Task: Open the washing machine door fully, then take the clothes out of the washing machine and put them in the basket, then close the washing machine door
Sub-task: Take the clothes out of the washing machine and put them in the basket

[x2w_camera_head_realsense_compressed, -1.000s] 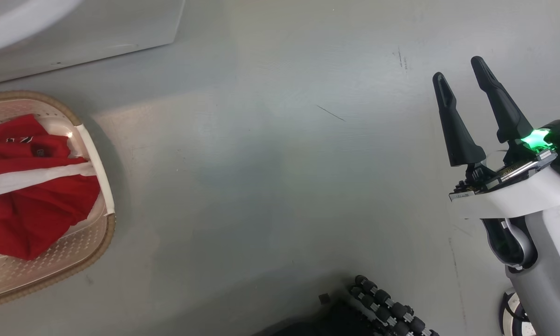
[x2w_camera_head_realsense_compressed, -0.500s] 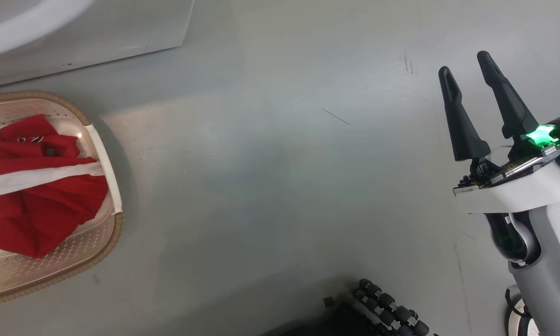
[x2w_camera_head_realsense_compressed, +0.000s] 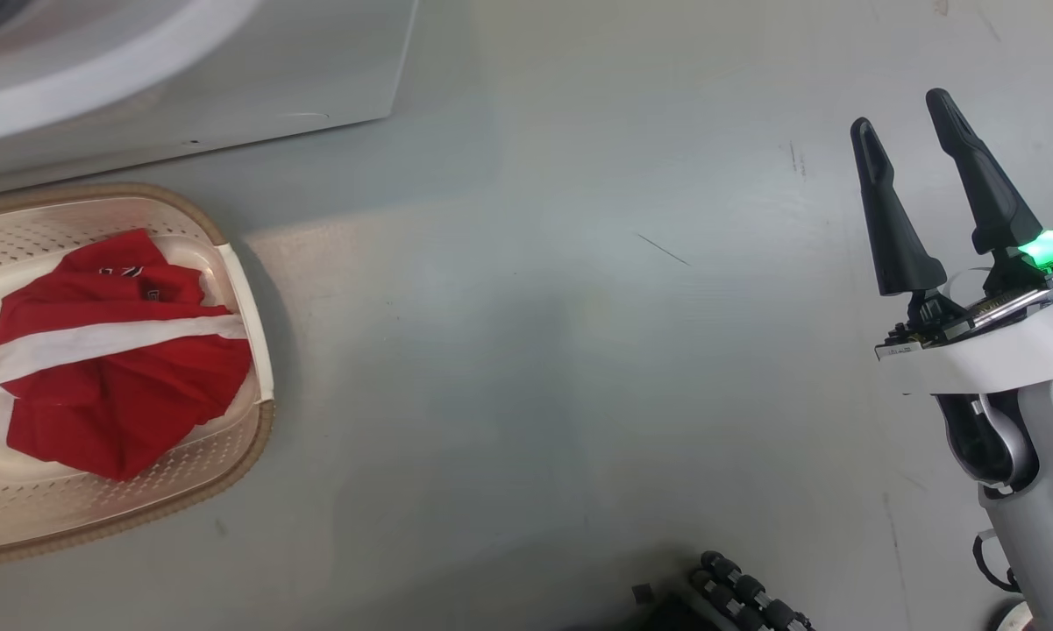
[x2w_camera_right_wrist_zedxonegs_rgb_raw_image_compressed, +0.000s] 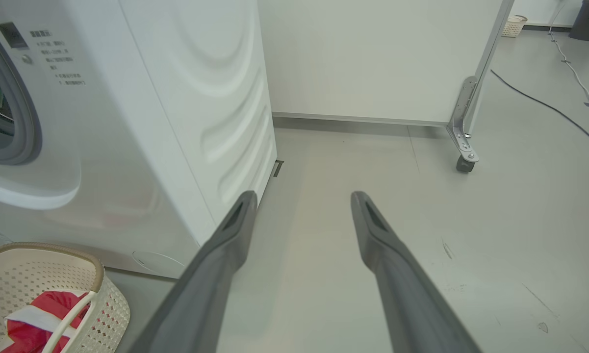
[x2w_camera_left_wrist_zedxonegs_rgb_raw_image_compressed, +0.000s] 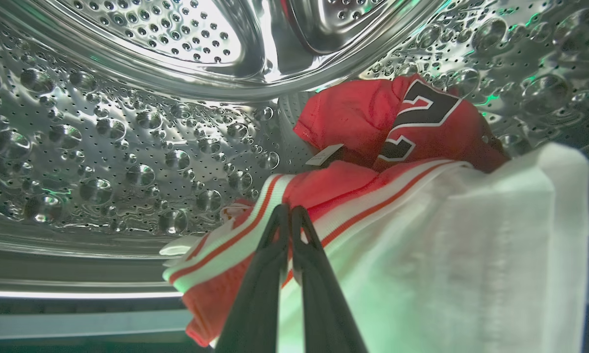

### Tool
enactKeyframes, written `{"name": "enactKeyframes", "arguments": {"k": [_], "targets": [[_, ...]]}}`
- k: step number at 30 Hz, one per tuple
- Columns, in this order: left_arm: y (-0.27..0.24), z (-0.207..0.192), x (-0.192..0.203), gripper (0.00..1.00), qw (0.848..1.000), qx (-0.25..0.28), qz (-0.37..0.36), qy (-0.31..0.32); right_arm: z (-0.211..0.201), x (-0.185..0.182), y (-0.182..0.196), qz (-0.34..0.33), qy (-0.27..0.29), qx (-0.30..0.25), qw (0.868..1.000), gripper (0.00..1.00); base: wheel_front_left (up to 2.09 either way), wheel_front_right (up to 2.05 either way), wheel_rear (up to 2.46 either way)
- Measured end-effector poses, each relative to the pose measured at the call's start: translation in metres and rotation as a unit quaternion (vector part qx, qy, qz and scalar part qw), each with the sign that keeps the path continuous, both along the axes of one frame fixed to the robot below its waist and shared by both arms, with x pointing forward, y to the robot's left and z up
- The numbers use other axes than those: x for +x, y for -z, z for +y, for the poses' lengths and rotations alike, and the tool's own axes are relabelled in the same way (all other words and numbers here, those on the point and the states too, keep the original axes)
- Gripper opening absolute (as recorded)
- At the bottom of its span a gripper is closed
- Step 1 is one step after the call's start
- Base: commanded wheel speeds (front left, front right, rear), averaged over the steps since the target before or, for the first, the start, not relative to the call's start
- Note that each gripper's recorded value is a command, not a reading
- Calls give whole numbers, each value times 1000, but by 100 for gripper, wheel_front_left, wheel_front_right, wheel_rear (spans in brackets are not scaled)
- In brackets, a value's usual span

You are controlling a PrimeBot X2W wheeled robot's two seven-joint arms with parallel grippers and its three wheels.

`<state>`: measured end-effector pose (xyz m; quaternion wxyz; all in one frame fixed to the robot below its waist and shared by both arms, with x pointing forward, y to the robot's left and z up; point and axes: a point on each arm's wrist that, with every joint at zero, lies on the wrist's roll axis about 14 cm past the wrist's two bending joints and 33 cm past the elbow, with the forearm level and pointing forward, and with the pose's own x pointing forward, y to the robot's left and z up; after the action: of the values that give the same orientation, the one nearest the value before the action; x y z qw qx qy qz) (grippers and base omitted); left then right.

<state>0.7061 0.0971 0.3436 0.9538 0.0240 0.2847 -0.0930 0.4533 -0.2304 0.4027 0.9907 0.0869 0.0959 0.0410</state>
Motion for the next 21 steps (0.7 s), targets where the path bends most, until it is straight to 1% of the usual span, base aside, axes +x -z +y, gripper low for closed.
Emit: {"name": "enactKeyframes", "arguments": {"k": [8, 14, 21], "targets": [[-1, 16, -24, 0, 1000, 10, -2, 5, 10, 4, -14, -21, -15, 5, 1000, 100, 0, 0, 0], [-10, 20, -43, 0, 1000, 1, -10, 11, 17, 0, -22, -30, -24, 10, 999, 100, 0, 0, 0], [-16, 33, -72, 0, 1000, 7, -18, 12, 26, -7, -32, -39, -33, 15, 999, 100, 0, 0, 0]]}}
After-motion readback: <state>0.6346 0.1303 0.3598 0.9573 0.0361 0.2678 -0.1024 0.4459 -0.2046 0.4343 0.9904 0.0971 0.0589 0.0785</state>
